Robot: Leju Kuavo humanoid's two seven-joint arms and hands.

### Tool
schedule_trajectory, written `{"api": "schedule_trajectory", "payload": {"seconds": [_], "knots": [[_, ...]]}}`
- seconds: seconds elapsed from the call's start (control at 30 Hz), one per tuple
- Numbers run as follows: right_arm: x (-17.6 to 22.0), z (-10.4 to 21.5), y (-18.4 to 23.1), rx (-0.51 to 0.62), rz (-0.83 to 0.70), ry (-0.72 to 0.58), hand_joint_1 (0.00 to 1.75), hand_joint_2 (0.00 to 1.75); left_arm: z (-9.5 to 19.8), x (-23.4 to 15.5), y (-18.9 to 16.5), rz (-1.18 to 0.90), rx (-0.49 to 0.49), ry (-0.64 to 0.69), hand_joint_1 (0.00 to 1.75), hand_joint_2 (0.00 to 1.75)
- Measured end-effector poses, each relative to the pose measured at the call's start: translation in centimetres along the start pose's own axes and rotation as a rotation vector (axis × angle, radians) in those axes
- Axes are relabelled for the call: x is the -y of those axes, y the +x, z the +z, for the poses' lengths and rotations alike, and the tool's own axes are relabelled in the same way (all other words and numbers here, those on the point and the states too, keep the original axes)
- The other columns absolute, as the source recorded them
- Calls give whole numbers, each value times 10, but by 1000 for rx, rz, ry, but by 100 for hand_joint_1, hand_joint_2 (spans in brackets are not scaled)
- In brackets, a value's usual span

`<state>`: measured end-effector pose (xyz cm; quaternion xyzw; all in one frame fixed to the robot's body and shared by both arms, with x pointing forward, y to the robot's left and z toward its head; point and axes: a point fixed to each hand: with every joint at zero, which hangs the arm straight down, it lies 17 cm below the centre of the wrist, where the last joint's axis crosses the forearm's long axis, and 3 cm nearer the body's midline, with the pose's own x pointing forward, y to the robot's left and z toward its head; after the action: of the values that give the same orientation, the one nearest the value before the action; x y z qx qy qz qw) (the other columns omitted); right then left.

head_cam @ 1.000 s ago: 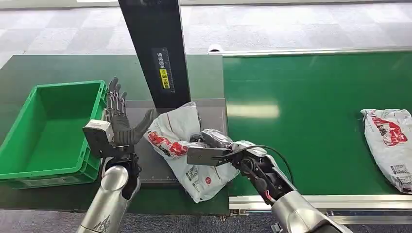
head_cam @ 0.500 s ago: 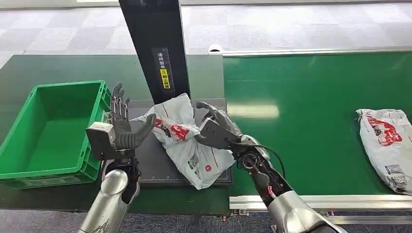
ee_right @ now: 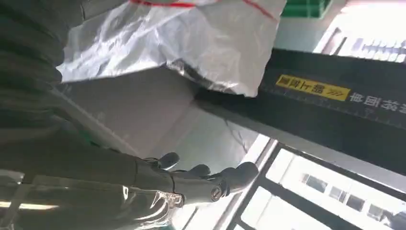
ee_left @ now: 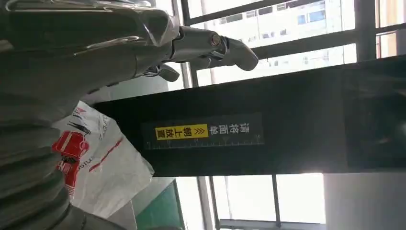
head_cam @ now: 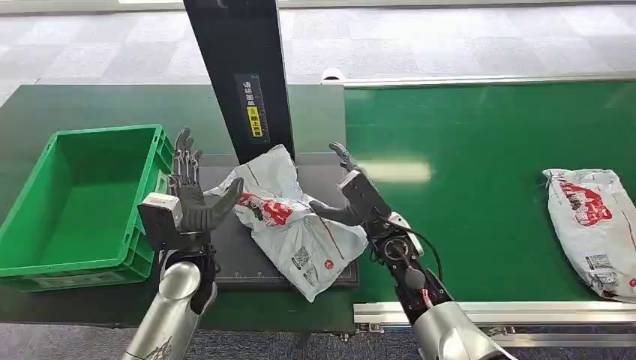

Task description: Moved the parcel from conveyor to table for the left to box.

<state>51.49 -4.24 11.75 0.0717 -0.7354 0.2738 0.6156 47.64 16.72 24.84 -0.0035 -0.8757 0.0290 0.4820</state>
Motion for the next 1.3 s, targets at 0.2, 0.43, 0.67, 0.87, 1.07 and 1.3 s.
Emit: {"api": "schedule_trajectory", "payload": {"seconds": [0.2,0.43,0.67,0.87,1.07,1.3], "knots": [[1,8,8,34,-310,14,0,175,3,14,-5,17,-12,-76,0,175],[62,12,15,114,-270,-264,0,175,16,30,-25,-448,20,-201,0,175],[124,30,57,257,-99,-503,0,175,29,35,-51,-568,-41,-278,0,175],[130,35,70,296,-95,-522,0,175,32,35,-56,-574,-53,-287,0,175],[132,37,74,308,-94,-527,0,175,33,35,-58,-575,-58,-289,0,175],[147,48,83,335,-38,-592,0,175,47,45,-98,-788,-168,-447,0,175]]}}
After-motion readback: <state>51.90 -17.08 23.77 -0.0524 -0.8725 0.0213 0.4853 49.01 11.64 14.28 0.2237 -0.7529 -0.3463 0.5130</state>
